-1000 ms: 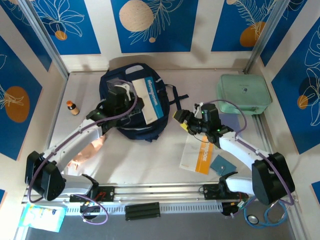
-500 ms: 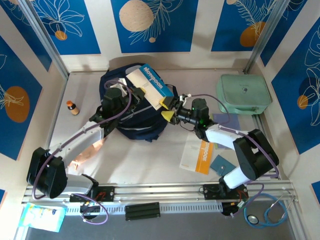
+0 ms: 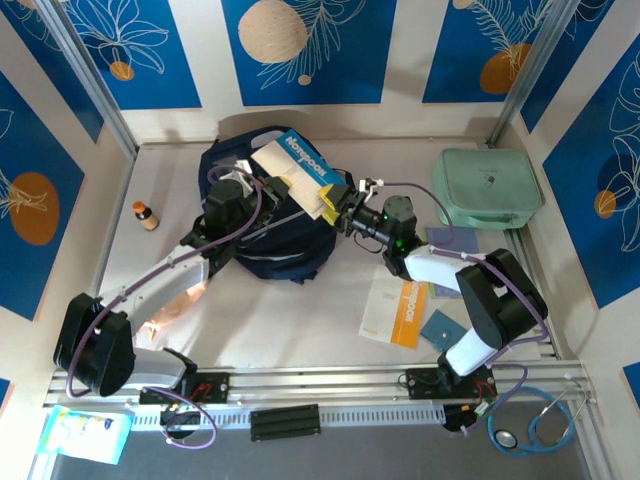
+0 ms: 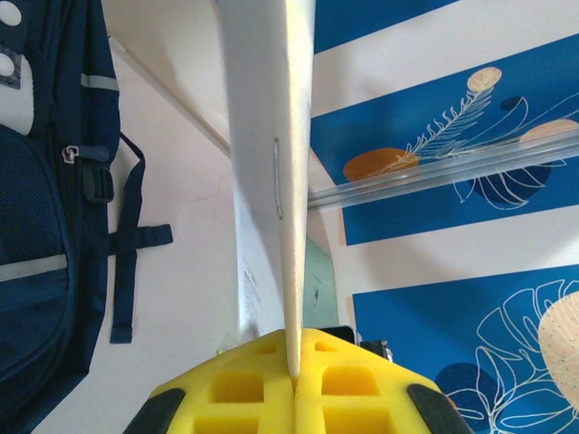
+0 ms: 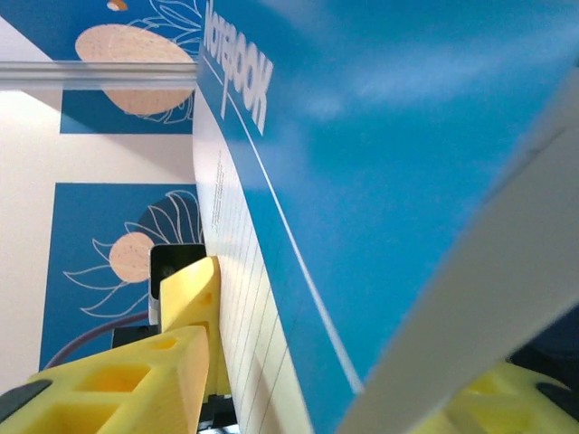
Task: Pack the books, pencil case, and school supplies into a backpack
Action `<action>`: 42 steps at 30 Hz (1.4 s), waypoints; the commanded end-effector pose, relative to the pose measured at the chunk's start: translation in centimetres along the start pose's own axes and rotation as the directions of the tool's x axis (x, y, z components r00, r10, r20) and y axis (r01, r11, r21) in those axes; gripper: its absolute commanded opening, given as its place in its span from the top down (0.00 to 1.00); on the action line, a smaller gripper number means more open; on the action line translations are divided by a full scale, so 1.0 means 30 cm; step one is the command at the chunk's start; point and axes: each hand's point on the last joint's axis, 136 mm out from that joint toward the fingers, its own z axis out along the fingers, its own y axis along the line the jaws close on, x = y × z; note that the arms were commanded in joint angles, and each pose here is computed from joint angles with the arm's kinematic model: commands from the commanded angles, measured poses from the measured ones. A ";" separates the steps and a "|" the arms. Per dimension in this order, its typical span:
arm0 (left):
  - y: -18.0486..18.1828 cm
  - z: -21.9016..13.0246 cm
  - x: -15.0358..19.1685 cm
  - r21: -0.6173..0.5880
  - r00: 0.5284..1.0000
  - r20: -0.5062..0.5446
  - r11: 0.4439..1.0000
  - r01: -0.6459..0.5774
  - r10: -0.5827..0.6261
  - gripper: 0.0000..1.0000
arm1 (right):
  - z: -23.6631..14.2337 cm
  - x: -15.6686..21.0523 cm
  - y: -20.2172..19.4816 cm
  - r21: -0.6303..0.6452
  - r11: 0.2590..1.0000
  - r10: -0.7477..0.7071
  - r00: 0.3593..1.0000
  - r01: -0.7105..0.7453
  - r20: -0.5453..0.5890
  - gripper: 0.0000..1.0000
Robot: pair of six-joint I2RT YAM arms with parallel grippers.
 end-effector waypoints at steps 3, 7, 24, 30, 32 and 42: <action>0.044 -0.014 0.027 -0.030 0.999 -0.048 0.999 0.018 -0.020 1.00 | -0.016 -0.037 0.036 -0.045 0.999 -0.019 0.999 0.021 0.049 0.62; 0.086 -0.019 0.061 -0.058 0.995 -0.088 0.998 0.034 -0.039 1.00 | -0.004 -0.036 0.027 -0.018 0.999 -0.040 0.999 0.041 0.037 0.73; 0.373 -0.128 0.112 -0.274 0.647 -0.577 0.628 -0.728 0.499 0.00 | -0.320 -0.143 -0.098 0.438 0.866 -0.320 0.941 0.241 0.115 1.00; 0.410 -0.035 0.130 -0.110 0.301 -0.747 0.336 -0.935 0.593 0.08 | -0.446 -0.180 -0.077 0.526 0.811 -0.385 0.910 0.255 0.152 1.00; 0.426 -0.001 0.140 -0.058 0.198 -0.784 0.248 -0.967 0.588 0.10 | -0.473 -0.182 -0.068 0.531 0.809 -0.390 0.906 0.251 0.166 1.00; 0.558 0.098 0.150 0.069 -0.043 -0.882 0.039 -0.997 0.469 0.23 | -0.526 -0.175 -0.082 0.544 0.812 -0.366 0.911 0.213 0.190 1.00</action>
